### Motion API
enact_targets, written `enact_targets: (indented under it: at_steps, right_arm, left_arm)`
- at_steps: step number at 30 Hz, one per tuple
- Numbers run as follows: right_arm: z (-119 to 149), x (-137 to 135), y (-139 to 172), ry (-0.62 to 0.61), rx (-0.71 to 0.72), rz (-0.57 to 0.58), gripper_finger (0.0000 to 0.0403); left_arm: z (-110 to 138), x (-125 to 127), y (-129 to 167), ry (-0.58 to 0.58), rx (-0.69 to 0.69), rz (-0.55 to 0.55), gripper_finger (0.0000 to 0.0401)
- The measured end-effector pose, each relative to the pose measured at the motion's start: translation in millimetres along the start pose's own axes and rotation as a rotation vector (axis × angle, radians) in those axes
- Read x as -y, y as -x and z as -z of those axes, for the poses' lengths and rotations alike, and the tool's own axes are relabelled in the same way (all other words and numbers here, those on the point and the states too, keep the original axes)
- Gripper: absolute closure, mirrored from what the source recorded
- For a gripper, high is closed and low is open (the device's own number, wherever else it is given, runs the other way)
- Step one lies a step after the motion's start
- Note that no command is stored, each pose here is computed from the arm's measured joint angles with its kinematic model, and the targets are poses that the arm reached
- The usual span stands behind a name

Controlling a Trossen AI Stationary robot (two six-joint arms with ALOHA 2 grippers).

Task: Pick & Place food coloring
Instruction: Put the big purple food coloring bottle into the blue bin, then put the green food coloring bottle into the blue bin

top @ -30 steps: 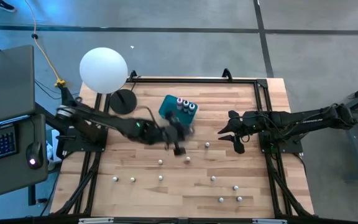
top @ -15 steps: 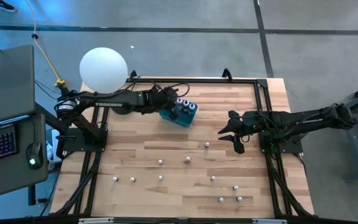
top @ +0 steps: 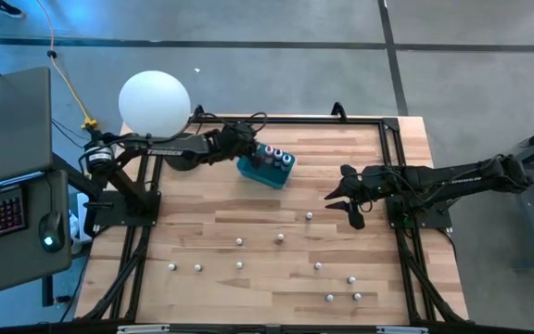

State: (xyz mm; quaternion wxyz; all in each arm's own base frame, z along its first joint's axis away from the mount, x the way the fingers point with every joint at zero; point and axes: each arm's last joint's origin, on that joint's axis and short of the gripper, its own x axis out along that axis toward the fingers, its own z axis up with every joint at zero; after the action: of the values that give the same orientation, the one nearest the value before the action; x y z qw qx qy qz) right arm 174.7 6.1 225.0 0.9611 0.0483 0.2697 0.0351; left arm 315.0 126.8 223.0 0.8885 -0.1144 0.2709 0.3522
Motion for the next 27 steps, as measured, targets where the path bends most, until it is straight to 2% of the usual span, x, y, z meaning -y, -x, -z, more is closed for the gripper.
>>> enact_targets:
  at_steps: [14,24,27]
  right_arm:
    - [0.0,0.1,0.0,0.0,0.0,0.0,0.0284]
    - [0.2,0.0,0.0,0.014,-0.002,0.0,0.0284]
    - [0.2,0.1,0.0,0.015,-0.002,0.0,0.0284]
  left_arm:
    - [7.9,8.7,-29.0,-0.035,0.067,0.012,0.0331]
    - [8.1,7.3,-28.9,-0.035,0.072,-0.039,0.0287]
    - [0.4,7.7,-25.1,-0.046,0.083,-0.047,0.0277]
